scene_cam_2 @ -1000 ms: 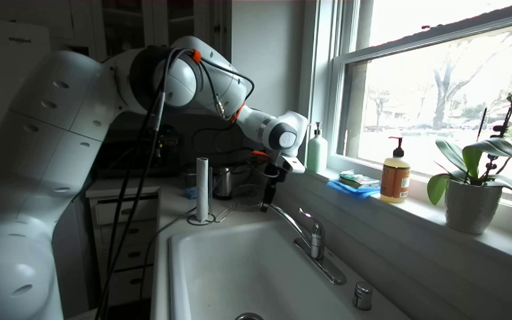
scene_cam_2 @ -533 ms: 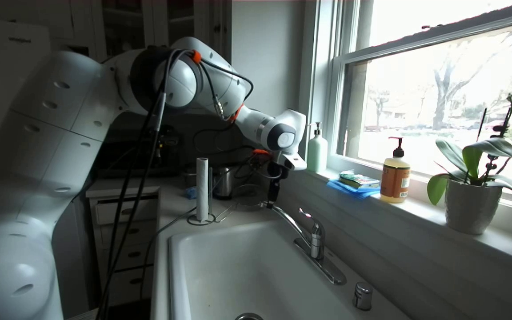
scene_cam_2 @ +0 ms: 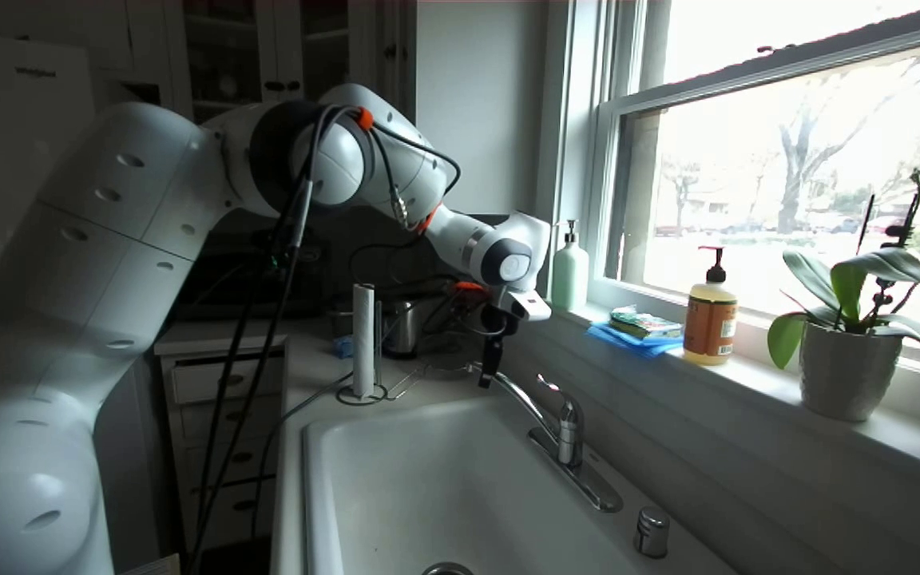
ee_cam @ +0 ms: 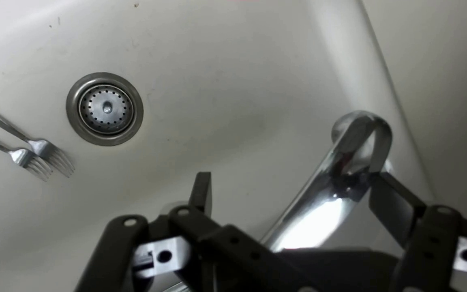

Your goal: Move the tap to the right

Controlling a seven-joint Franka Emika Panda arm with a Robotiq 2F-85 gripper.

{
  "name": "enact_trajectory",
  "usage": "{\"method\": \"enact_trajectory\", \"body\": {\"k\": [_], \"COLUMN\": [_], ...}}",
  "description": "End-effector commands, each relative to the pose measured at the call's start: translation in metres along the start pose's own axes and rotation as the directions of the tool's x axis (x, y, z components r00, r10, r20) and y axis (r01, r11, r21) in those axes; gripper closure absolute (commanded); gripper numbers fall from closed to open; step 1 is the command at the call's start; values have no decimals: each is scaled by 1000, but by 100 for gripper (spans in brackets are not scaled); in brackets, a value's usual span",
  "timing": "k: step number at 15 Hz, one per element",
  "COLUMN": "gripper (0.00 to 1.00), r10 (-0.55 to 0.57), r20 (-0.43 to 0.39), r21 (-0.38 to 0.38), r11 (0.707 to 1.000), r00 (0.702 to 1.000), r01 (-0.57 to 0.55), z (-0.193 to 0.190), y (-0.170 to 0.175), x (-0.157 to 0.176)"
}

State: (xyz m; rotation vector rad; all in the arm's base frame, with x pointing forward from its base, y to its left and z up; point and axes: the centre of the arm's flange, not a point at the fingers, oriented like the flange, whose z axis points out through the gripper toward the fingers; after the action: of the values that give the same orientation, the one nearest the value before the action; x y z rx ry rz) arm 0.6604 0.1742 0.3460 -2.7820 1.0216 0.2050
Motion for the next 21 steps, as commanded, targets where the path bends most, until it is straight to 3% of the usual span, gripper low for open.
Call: {"method": "enact_trajectory", "body": {"k": [1,8,12,21], "gripper": [0,0,0,0], "r10": [-14,-57,-133,-309], "r20": [1,7,30,72], "r21": [-8,-143,-209,-273], "r11": [1000,988,968,908], "r00": [1000,998,991,948], "r01": [14,57,137,317], "z": [1,-7,-11,-21], "y": [-2,27,43,95], "x": [-1,-13,-19,-31]}}
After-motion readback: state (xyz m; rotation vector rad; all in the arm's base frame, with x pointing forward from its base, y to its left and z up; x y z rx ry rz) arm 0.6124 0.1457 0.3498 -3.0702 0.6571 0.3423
